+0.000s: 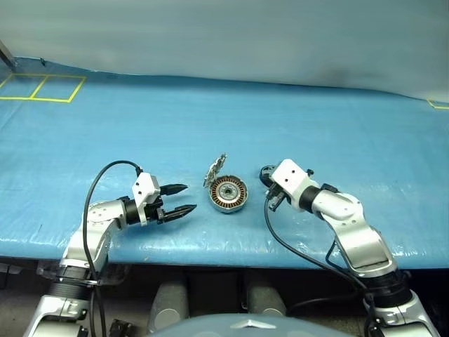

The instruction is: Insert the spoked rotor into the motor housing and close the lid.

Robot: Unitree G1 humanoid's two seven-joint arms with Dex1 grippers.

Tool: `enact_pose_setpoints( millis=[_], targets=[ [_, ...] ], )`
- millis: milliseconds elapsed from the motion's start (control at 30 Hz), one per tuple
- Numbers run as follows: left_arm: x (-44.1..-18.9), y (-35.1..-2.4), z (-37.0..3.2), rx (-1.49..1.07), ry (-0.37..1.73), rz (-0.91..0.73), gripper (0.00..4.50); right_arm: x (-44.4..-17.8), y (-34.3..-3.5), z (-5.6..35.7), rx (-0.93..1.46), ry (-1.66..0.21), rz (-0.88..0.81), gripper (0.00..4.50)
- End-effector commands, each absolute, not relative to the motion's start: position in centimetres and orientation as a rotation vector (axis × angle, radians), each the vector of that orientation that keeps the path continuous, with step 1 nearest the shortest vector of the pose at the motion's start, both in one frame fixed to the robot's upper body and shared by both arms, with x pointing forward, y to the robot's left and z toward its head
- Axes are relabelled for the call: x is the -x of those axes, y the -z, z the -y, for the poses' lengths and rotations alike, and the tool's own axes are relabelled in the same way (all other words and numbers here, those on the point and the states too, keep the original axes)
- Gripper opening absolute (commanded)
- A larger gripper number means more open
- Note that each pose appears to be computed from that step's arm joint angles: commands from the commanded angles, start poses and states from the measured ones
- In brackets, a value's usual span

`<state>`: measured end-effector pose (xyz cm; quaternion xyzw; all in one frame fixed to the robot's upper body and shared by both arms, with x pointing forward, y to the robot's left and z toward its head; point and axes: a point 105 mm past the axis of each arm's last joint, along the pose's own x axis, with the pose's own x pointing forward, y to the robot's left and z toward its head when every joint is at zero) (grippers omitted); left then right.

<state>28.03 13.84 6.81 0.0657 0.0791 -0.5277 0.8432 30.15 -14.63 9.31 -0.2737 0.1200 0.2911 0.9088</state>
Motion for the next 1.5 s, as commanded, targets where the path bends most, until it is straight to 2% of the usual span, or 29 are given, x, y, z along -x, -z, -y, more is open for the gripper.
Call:
enact_pose_setpoints(
  millis=[33, 233, 400, 600, 767, 867, 933, 1167, 1467, 1500],
  targets=[
    [-28.3, -7.5, -13.5, -0.149, 1.136, -0.131, 3.28, -29.5, -10.9, 14.9, 0.524, -0.585, -0.196, 0.04],
    [-28.5, -7.4, -13.2, -0.144, 1.145, -0.124, 3.28, -28.0, -10.9, 12.8, 0.507, -0.743, -0.183, 0.04],
    [-28.6, -7.4, -13.1, -0.144, 1.148, -0.121, 3.28, -28.0, -11.6, 11.6, 0.547, -0.816, -0.146, 0.04],
    [-28.5, -7.3, -13.0, -0.142, 1.143, -0.117, 3.28, -28.4, -11.8, 8.9, 0.703, -1.002, -0.132, 0.04],
    [-28.7, -7.3, -12.9, -0.141, 1.133, -0.114, 3.28, -27.6, -12.2, 7.7, 0.924, -1.238, -0.159, 0.04],
    [-28.8, -7.4, -12.9, -0.141, 1.128, -0.109, 3.28, -28.1, -12.7, 7.3, 1.062, -1.309, -0.162, 0.61],
    [-28.7, -7.3, -13.0, -0.140, 1.122, -0.110, 3.28, -28.8, -12.8, 7.2, 1.164, -1.318, -0.158, 1.21],
    [-28.4, -7.1, -13.3, -0.137, 1.093, -0.109, 3.28, -29.6, -12.2, 7.0, 1.391, -1.447, -0.222, 1.21],
    [-28.1, -7.0, -13.7, -0.129, 1.063, -0.110, 3.28, -30.0, -12.0, 6.1, 1.469, -1.534, -0.260, 1.21],
    [-28.0, -7.0, -13.7, -0.129, 1.061, -0.110, 3.28, -30.0, -12.1, 6.0, 1.472, -1.536, -0.256, 1.56]
  ],
)
